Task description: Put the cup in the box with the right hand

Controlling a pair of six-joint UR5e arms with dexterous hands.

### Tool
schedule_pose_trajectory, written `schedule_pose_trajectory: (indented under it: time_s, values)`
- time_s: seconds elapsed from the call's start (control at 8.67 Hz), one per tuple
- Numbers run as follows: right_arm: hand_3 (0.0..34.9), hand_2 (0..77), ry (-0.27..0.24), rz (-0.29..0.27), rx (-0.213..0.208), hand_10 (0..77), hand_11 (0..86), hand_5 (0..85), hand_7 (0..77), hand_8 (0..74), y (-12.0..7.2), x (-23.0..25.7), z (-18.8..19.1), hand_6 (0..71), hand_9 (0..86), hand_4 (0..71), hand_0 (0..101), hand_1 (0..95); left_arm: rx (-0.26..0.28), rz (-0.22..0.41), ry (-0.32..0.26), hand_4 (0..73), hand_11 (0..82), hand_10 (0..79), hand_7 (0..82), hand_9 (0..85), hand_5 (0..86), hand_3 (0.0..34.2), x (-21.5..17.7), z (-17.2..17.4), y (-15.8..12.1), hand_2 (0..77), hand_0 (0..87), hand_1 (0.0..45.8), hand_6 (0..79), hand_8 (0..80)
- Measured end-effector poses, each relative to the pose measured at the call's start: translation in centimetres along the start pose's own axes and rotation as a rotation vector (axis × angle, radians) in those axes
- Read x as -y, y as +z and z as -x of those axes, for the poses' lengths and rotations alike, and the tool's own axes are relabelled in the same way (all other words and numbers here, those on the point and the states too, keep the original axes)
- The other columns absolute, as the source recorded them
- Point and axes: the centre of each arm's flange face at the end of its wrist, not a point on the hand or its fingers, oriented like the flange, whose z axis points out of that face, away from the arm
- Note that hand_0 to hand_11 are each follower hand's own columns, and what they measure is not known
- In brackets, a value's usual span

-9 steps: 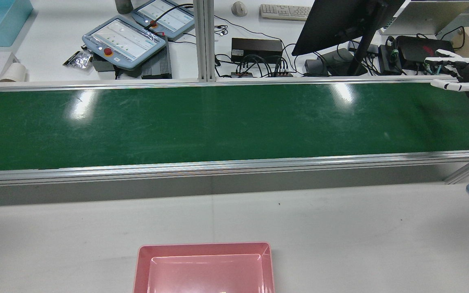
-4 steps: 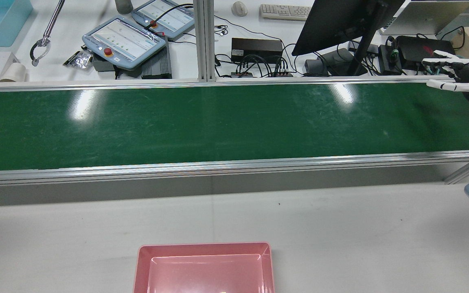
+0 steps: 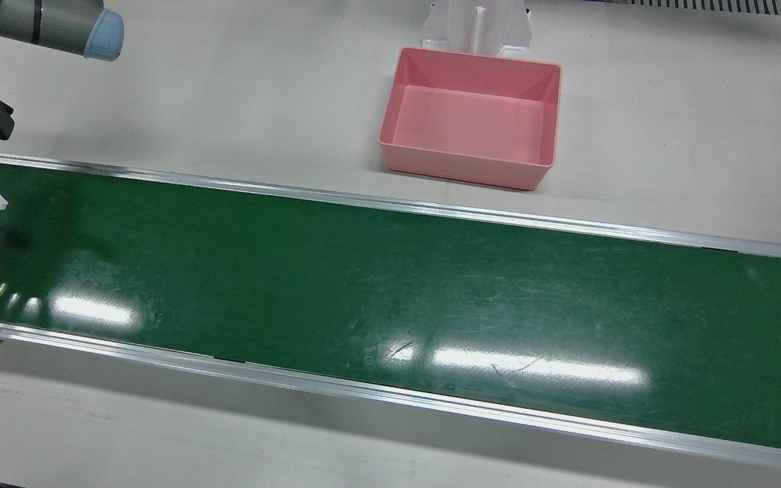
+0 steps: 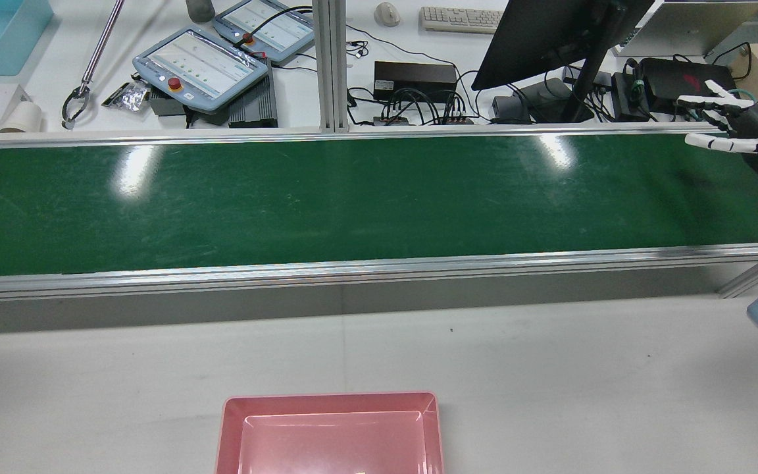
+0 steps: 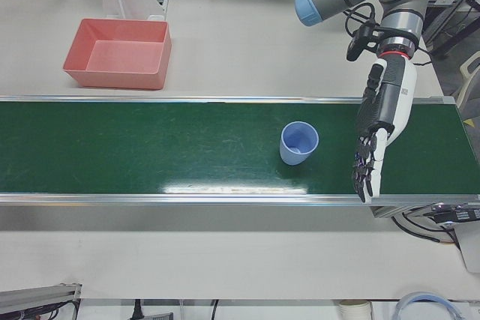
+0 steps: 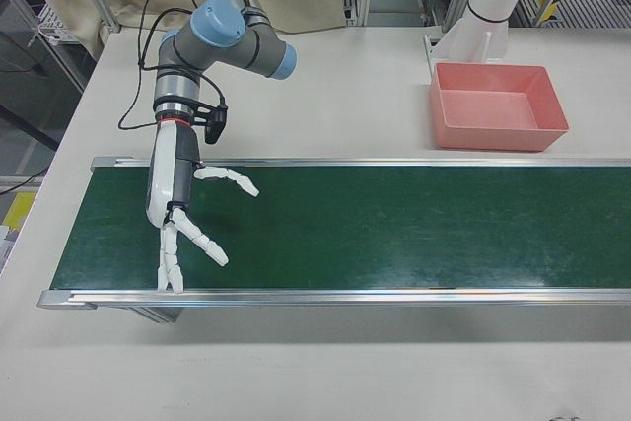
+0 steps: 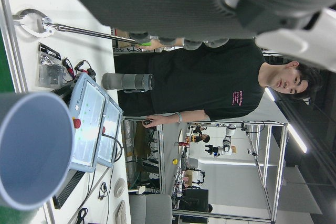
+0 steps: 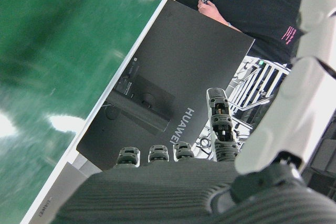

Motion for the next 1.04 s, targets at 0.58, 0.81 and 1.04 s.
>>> schedule_pose_trajectory:
  time_s: [0.58, 0.81, 1.04]
  values:
    - [8.6, 12.0, -0.026, 0.058, 0.001, 2.2, 3.3, 3.8, 10.4, 0.5, 0.3, 0.6, -2.0, 1.6, 4.9, 6.5, 43, 13.1, 0.0, 0.0, 0.0, 1.1, 0.0, 0.0, 0.5, 0.0, 0.5, 0.0, 0.0, 0.0, 0.0, 0.5, 0.0, 0.5, 0.0, 0.0]
    - [8.4, 4.9, -0.027, 0.05, -0.007, 2.2, 3.3, 3.3, 9.3, 0.5, 0.2, 1.1, -2.5, 1.6, 4.9, 8.7, 44, 3.8, 0.0, 0.0, 0.0, 1.1, 0.0, 0.0, 0.5, 0.0, 0.5, 0.0, 0.0, 0.0, 0.0, 0.5, 0.0, 0.5, 0.0, 0.0]
    - [7.8, 4.4, -0.021, 0.047, -0.007, 2.2, 3.3, 2.7, 9.3, 1.1, 0.3, 1.2, -2.5, 1.6, 4.9, 10.9, 43, 1.1, 0.0, 0.0, 0.0, 1.1, 0.0, 0.0, 0.5, 0.0, 0.5, 0.0, 0.0, 0.0, 0.0, 0.5, 0.0, 0.5, 0.0, 0.0]
